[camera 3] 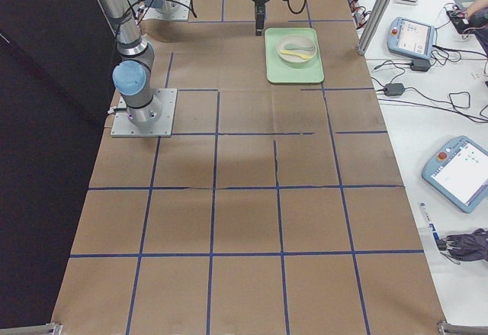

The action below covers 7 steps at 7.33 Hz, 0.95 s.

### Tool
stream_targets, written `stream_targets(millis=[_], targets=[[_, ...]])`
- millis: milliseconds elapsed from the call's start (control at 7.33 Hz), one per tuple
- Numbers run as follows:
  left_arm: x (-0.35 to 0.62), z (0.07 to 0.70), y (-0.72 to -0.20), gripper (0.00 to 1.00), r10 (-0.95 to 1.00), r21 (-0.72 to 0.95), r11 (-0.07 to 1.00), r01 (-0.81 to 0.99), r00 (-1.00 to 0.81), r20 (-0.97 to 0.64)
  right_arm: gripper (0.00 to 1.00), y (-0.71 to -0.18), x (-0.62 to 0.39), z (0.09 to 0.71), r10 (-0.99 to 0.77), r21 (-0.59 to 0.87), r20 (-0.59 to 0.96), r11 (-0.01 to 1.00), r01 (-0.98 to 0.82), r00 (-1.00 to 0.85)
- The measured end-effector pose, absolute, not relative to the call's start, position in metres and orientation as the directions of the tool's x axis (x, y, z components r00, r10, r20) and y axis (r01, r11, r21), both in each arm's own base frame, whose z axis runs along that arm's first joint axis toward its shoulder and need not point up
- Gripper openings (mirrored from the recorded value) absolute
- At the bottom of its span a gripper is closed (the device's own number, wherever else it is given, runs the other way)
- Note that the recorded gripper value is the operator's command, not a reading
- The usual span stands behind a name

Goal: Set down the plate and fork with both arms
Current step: 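Release the plate and lift the left gripper while the right gripper approaches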

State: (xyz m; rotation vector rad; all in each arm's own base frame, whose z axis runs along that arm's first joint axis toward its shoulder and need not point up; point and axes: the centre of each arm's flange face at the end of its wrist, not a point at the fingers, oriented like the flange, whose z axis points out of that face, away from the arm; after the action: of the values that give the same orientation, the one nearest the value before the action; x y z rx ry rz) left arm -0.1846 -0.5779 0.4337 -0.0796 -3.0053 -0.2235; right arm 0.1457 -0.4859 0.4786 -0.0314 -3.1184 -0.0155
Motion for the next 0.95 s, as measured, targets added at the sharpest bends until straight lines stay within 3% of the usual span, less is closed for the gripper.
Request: stream_targets(millis=[273, 545, 955], targets=[[-0.167, 0.491, -0.511, 0.99, 0.041, 0.177, 0.983, 0.053, -0.996, 0.073, 1.0, -0.501, 0.148, 0.471, 0.027, 0.017, 0.024, 0.999, 0.027, -0.999], [-0.154, 0.509, -0.454, 0.99, 0.032, 0.176, 0.983, 0.043, -0.997, 0.064, 1.0, -0.529, 0.154, 0.47, 0.034, 0.011, 0.022, 0.999, 0.035, -0.999], [-0.117, 0.495, -0.434, 0.99, 0.053, 0.2, 0.978, 0.056, -0.998, 0.022, 1.0, -0.577, 0.191, 0.451, 0.067, 0.014, 0.023, 0.998, 0.068, -0.997]])
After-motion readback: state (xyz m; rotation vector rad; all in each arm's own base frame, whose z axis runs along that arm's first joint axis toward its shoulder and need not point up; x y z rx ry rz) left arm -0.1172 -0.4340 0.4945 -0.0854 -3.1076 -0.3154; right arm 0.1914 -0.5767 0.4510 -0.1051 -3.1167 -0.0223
